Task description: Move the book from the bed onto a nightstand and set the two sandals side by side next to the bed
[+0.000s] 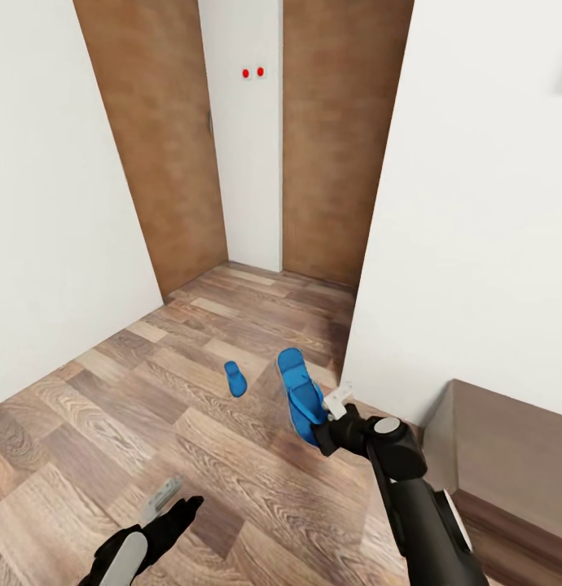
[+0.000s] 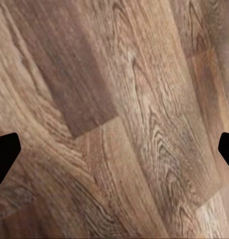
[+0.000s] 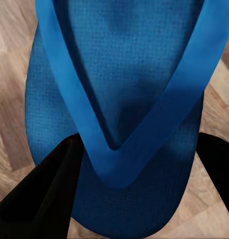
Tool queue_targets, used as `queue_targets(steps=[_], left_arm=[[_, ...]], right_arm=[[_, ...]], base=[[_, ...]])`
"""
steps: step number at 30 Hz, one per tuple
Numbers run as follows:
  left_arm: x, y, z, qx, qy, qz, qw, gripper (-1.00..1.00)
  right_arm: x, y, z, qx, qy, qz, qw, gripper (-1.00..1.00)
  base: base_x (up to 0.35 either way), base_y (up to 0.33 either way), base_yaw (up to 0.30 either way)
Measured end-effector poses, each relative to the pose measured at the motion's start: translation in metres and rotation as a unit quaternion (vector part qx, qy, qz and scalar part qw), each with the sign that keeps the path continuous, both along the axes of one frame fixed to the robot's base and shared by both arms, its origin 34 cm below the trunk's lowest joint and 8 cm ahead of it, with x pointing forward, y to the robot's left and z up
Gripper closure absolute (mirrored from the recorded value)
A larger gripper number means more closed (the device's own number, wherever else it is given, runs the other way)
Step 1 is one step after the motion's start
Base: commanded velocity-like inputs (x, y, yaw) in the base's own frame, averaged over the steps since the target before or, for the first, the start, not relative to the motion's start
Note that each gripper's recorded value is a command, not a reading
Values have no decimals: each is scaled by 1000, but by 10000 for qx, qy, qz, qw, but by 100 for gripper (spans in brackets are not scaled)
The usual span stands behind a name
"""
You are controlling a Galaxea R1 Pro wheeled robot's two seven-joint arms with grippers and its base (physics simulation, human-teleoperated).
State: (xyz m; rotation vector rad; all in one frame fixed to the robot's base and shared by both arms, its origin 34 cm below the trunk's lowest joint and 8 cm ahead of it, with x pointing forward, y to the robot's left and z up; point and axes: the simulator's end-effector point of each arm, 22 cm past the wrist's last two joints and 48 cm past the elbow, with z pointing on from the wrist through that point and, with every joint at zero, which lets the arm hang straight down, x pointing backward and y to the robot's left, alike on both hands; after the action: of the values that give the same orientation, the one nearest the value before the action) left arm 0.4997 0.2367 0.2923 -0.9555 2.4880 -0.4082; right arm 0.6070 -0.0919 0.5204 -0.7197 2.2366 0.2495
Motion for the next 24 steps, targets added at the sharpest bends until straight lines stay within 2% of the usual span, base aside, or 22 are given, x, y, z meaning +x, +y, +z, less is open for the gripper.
queue_targets(steps=[5,11,24], left_arm=[[-2,5,-3,215,53,-96,9997,-100],[-3,6,-5,302,78,-138,9994,-100],[-3,6,-6,316,89,-144,9994,-100]], right_arm=[[3,-6,-7,-99,47,-142,9998,100],[1,-6,-17,-138,198,-184,9995,100],[-1,-4,-23,-148,265,-173,9994,100]], base=[[330,-87,0],[331,-6,-2],[308,170,-95]])
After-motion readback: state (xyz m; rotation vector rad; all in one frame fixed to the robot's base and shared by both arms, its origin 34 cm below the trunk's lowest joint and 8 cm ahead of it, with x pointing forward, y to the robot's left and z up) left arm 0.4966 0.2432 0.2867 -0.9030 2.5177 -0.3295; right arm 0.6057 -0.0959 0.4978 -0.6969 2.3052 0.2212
